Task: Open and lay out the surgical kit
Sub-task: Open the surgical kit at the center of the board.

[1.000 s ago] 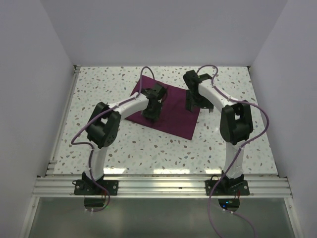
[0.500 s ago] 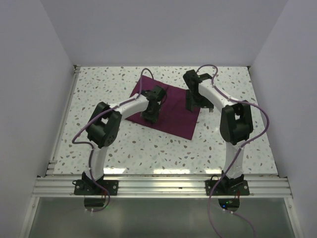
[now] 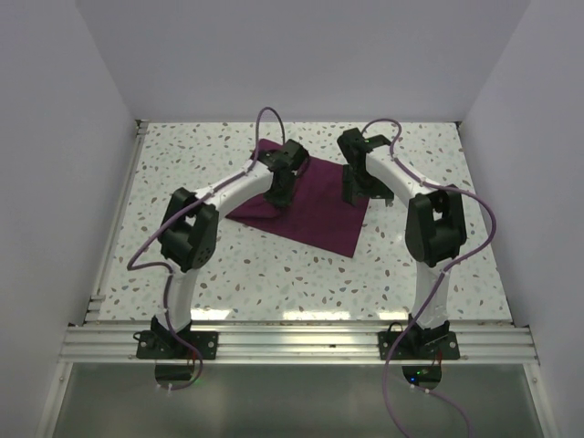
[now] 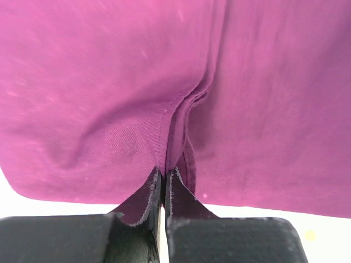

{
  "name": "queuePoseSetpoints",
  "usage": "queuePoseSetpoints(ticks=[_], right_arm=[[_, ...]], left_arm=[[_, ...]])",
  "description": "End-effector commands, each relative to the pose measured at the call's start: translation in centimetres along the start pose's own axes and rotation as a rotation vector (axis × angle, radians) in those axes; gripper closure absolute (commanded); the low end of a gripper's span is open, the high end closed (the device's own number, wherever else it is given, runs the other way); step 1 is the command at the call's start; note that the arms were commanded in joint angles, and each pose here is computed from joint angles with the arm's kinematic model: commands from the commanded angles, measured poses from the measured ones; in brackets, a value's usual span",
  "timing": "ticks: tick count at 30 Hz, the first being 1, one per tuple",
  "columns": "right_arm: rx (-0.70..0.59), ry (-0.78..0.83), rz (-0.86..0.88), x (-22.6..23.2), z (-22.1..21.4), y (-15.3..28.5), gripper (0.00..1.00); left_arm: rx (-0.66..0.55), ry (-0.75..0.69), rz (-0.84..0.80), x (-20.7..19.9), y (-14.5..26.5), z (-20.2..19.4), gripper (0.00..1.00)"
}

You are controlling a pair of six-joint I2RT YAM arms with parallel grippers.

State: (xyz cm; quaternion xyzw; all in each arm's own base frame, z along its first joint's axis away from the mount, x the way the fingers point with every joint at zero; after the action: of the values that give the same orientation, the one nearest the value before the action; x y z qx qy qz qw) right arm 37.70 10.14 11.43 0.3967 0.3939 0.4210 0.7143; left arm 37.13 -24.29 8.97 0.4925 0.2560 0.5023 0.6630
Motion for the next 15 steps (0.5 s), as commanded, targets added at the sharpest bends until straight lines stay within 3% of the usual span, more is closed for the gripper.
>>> queuePoseSetpoints(ticks=[1, 4, 6, 8, 10, 11, 14, 15], right_arm=[[-0.033, -0.014, 0.043, -0.2, 0.9, 1.5, 0.02], [-0.014, -0.010, 0.082, 0.6, 0.9, 1.5, 0.02], [0.009, -0.003, 0.130, 1.5, 0.7, 1.5, 0.02], [0.017, -0.003, 0.162, 2.1, 0.7, 1.5, 0.02], [0.026, -0.006, 0.195, 2.6, 0.6, 1.5, 0.02], [0.034, -0.003, 0.196, 2.7, 0.3, 1.4, 0.02], [0.032, -0.003, 0.206, 3.0, 0.4, 1.3, 0.02], [0.030, -0.003, 0.211, 3.1, 0.5, 1.3, 0.02]], left_arm=[[-0.106, 0.056, 0.060, 3.4, 3.3, 3.6, 1.00], [-0.145, 0.171, 0.104, 9.5, 4.7, 4.7, 1.00], [-0.147, 0.289, 0.141, 15.7, 5.1, 4.4, 1.00], [-0.114, 0.415, 0.212, 22.0, 4.5, 2.3, 1.00], [-0.062, 0.527, 0.213, 25.2, 3.7, -0.3, 1.00], [-0.043, 0.613, 0.235, 27.4, 3.4, -1.8, 0.95], [-0.001, 0.715, 0.238, 29.9, 2.1, -5.4, 0.54], [0.002, 0.719, 0.238, 29.9, 2.0, -5.7, 0.15]])
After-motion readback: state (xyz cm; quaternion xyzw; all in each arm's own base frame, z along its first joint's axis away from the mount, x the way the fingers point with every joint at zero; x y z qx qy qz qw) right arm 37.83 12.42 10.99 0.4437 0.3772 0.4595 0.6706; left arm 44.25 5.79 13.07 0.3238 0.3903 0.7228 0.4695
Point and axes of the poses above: each gripper's point midway between its finger pads, its own y axis back along the fingers, its own x axis along the line the jaws close on, z = x × y, the point moved 3 cm from there along y, back along the fingers, and after that the axes turned 9 degrees about -y, right-handed, at the moved point
